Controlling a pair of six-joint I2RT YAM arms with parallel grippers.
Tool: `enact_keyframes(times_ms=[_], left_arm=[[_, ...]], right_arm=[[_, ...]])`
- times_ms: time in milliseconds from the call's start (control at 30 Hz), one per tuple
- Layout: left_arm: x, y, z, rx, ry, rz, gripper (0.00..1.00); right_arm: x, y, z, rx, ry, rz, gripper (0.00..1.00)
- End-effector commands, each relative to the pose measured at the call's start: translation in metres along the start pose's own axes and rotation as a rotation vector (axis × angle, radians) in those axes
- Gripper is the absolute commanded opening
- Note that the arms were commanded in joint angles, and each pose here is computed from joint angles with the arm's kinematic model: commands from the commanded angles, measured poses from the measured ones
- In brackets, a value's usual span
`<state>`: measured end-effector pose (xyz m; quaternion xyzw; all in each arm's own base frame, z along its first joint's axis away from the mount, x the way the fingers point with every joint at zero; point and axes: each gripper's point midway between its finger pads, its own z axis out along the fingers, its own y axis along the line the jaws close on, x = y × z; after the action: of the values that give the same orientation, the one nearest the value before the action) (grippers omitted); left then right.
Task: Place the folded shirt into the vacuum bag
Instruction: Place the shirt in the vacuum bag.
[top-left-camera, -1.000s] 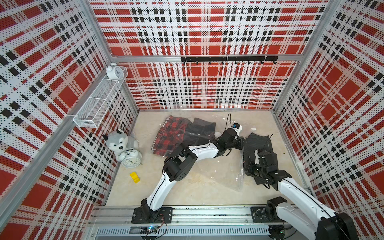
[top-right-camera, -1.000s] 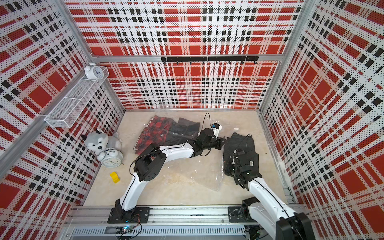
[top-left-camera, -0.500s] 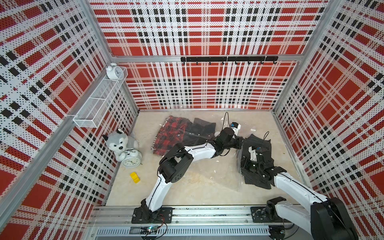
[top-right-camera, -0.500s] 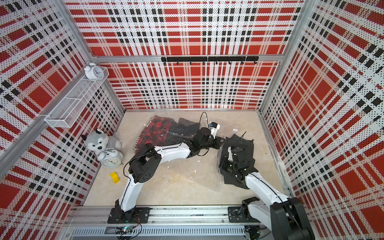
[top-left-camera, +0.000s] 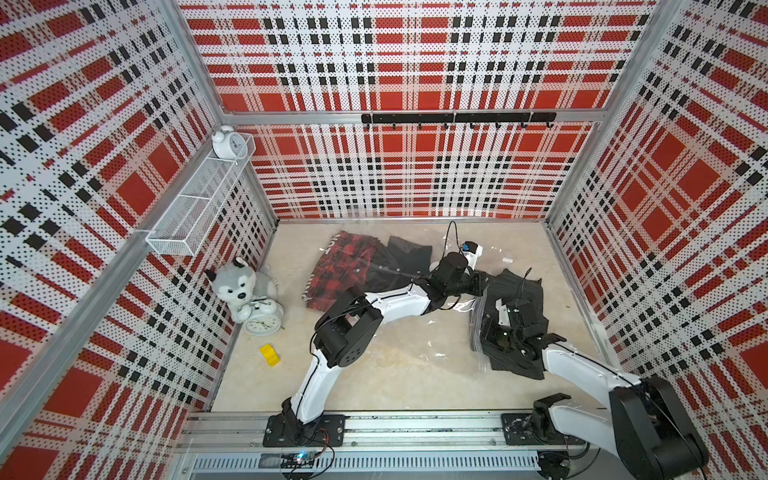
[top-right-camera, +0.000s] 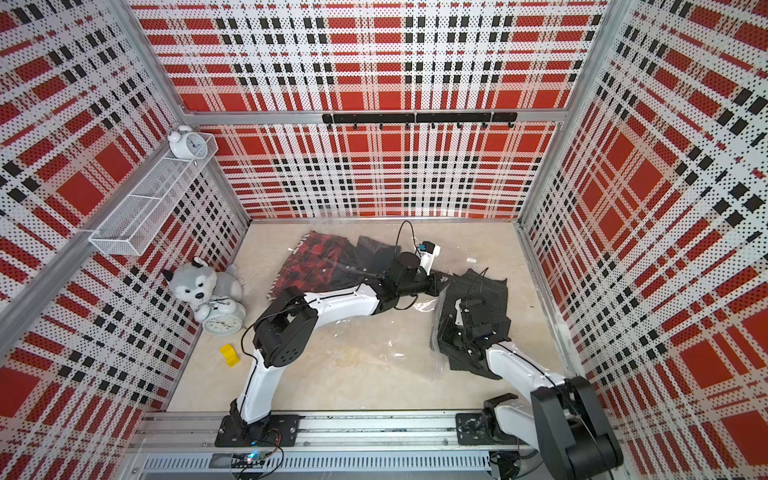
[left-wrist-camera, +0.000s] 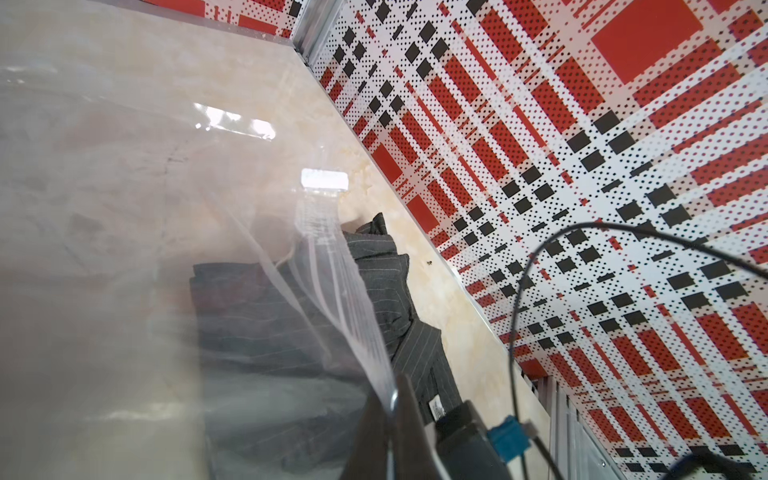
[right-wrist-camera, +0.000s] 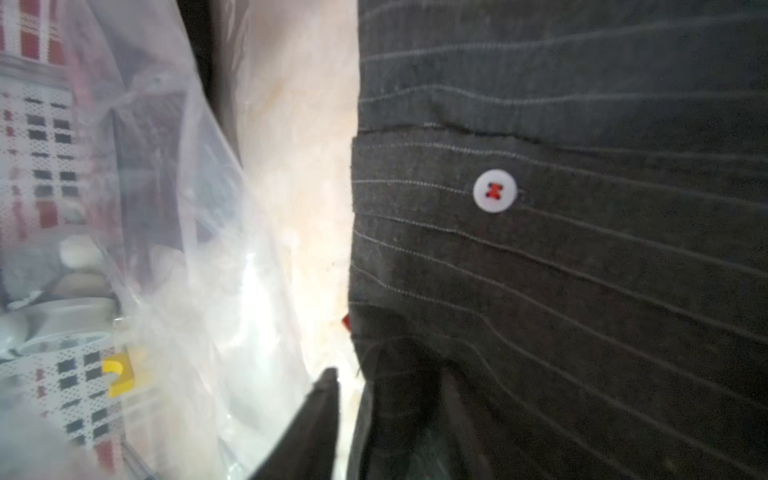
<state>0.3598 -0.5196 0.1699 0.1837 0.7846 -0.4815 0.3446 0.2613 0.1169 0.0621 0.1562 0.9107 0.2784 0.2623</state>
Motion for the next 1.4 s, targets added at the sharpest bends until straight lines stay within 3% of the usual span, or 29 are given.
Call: enact_keyframes(times_ms=[0, 167, 433, 633, 800, 967, 1367], left_arm=[[-0.017, -0.015, 0.003, 0.047, -0.036, 0.027, 0.00], [-0.014, -0.002, 0.019, 0.022, -0.028, 0.040, 0.00], [-0.004, 0.014, 0.049, 0.012, -0.011, 0.047, 0.00], [0.005, 0.024, 0.068, 0.016, 0.009, 0.035, 0.00], [0.008, 0.031, 0.074, 0.008, 0.020, 0.031, 0.00], [0.012, 0.036, 0.074, 0.004, 0.036, 0.028, 0.00], [0.015, 0.035, 0.068, 0.008, 0.074, 0.028, 0.00]], right_arm=[[-0.031, 0.000, -0.031, 0.060, -0.123, 0.000, 0.64], [-0.069, -0.019, -0.063, 0.099, -0.247, 0.053, 0.78], [-0.142, -0.069, -0.080, 0.159, -0.397, 0.179, 0.84], [-0.169, -0.113, -0.062, 0.219, -0.392, 0.235, 0.86], [-0.174, -0.147, -0.034, 0.280, -0.318, 0.245, 0.85], [-0.178, -0.160, -0.014, 0.296, -0.233, 0.205, 0.82], [-0.188, -0.174, -0.005, 0.349, -0.210, 0.184, 0.84]])
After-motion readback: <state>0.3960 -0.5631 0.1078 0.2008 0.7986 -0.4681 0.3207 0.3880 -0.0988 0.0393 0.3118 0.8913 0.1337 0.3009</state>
